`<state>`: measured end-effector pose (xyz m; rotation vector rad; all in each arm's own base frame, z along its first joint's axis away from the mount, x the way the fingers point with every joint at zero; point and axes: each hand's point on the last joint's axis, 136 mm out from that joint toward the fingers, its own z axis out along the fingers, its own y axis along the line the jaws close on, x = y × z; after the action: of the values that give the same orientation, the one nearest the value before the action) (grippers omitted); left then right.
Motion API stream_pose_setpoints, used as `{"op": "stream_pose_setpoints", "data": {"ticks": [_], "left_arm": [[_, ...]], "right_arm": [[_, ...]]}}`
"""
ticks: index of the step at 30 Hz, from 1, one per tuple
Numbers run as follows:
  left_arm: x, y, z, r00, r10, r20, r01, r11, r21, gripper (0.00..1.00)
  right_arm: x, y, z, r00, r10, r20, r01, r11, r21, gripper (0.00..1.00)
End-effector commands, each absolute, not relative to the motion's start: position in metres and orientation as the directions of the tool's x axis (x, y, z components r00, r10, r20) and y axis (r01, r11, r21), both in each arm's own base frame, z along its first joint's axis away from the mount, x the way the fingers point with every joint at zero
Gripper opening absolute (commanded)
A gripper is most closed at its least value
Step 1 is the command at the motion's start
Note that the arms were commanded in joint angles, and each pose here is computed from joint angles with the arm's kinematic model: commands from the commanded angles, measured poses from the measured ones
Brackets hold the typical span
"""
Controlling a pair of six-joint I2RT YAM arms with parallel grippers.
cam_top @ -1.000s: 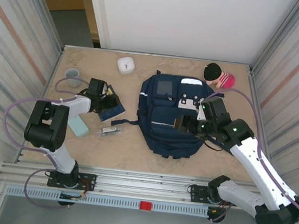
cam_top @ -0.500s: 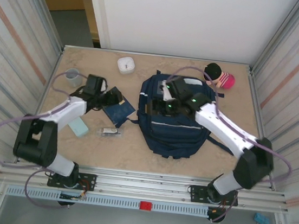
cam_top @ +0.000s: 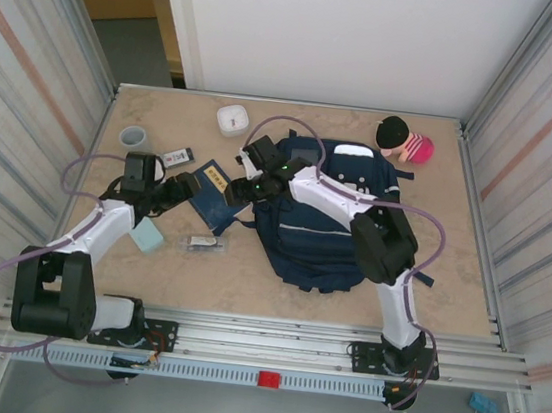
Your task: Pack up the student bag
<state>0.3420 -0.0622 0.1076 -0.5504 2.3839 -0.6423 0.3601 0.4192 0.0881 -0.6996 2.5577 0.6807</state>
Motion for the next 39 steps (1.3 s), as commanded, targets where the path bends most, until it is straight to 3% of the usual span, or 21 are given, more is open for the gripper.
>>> {"op": "stream_pose_setpoints", "data": {"ticks": [1,12,17,21,26,31,39], "left_arm": [[0.342,-0.060,0.112,-0.725,-0.528,-0.443,-0.225,0.789,-0.572,0.72],[0.343,-0.051,0.089,-0.727,-0.555,-0.405,-0.269,0.772,-0.576,0.72],[0.348,-0.049,0.087,-0.721,-0.559,-0.409,-0.269,0.770,-0.579,0.72],[0.351,-0.048,0.086,-0.720,-0.563,-0.405,-0.270,0.765,-0.585,0.71],[0.352,-0.049,0.086,-0.728,-0.551,-0.408,-0.251,0.768,-0.589,0.69],[0.352,-0.054,0.079,-0.750,-0.534,-0.391,-0.235,0.767,-0.597,0.65],[0.354,-0.058,0.062,-0.773,-0.531,-0.348,-0.245,0.755,-0.608,0.60]], "right_arm": [[0.375,0.447,0.086,-0.773,-0.350,-0.529,-0.589,0.707,0.392,0.68],[0.359,0.441,0.033,-0.888,-0.267,-0.374,-0.429,0.774,0.467,0.61],[0.329,0.457,0.038,-0.909,-0.254,-0.329,-0.402,0.741,0.538,0.58],[0.313,0.469,0.071,-0.896,-0.262,-0.358,-0.430,0.707,0.561,0.59],[0.332,0.445,0.100,-0.875,-0.219,-0.432,-0.425,0.774,0.469,0.62],[0.348,0.423,0.068,-0.890,-0.235,-0.391,-0.381,0.854,0.355,0.60],[0.352,0.429,0.037,-0.885,-0.289,-0.365,-0.403,0.868,0.290,0.56]]}}
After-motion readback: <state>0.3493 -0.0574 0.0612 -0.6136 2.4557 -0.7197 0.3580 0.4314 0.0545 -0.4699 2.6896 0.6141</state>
